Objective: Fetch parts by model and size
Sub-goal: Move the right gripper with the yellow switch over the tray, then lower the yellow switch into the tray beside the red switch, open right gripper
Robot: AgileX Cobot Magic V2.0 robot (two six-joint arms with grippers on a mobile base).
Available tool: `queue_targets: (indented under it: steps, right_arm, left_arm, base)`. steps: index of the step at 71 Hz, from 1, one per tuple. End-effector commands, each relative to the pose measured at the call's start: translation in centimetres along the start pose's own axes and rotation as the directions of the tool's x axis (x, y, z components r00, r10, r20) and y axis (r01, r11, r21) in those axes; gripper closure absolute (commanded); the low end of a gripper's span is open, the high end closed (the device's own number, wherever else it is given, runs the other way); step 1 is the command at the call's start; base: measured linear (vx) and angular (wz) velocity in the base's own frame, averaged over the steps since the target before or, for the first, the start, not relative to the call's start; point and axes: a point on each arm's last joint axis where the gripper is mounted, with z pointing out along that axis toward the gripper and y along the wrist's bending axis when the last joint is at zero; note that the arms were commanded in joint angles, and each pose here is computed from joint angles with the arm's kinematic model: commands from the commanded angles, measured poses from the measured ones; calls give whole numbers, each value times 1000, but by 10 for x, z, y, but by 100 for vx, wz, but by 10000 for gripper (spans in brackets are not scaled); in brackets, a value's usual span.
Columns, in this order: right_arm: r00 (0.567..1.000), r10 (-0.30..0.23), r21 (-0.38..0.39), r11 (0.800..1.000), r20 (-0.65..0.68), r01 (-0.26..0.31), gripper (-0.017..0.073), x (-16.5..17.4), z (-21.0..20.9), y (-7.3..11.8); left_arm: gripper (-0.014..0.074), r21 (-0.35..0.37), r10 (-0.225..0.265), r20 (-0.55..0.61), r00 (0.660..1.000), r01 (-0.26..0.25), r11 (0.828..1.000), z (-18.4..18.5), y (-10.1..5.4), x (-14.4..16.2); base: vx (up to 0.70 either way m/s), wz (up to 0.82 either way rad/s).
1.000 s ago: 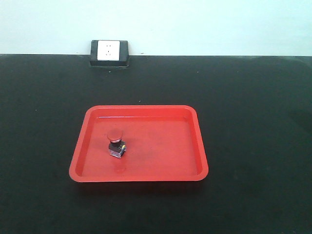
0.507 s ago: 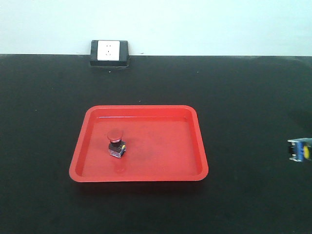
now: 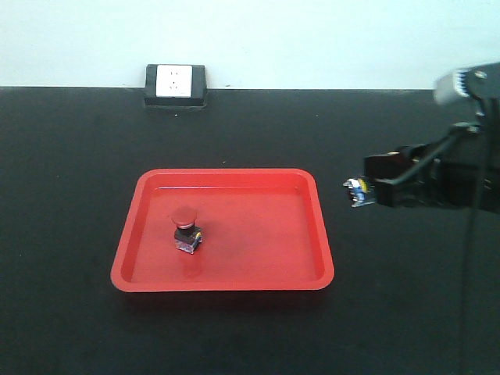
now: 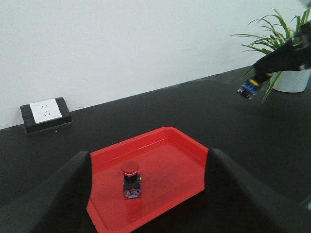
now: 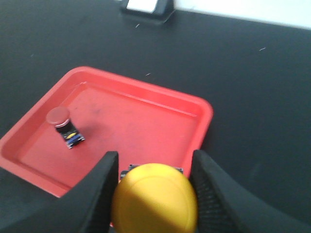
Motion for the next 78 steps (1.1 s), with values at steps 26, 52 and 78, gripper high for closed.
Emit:
queue_targets:
  steps: [26, 52, 78]
  right_arm:
    - [993, -100, -181, 980, -68, 87, 564, -38, 102, 35]
    - [967, -135, -152, 983, -218, 103, 564, -25, 176, 23]
    - [935, -181, -148, 979, -306, 141, 519, 4, 218, 15]
  left_arm:
    - [129, 7, -24, 81, 996, 24, 1000, 0, 0, -13]
    - [129, 7, -24, 81, 996, 24, 1000, 0, 0, -13]
    - [129, 7, -24, 81, 996, 24, 1000, 0, 0, -13]
  base:
    - [0, 0]
    - [0, 0]
    - [0, 0]
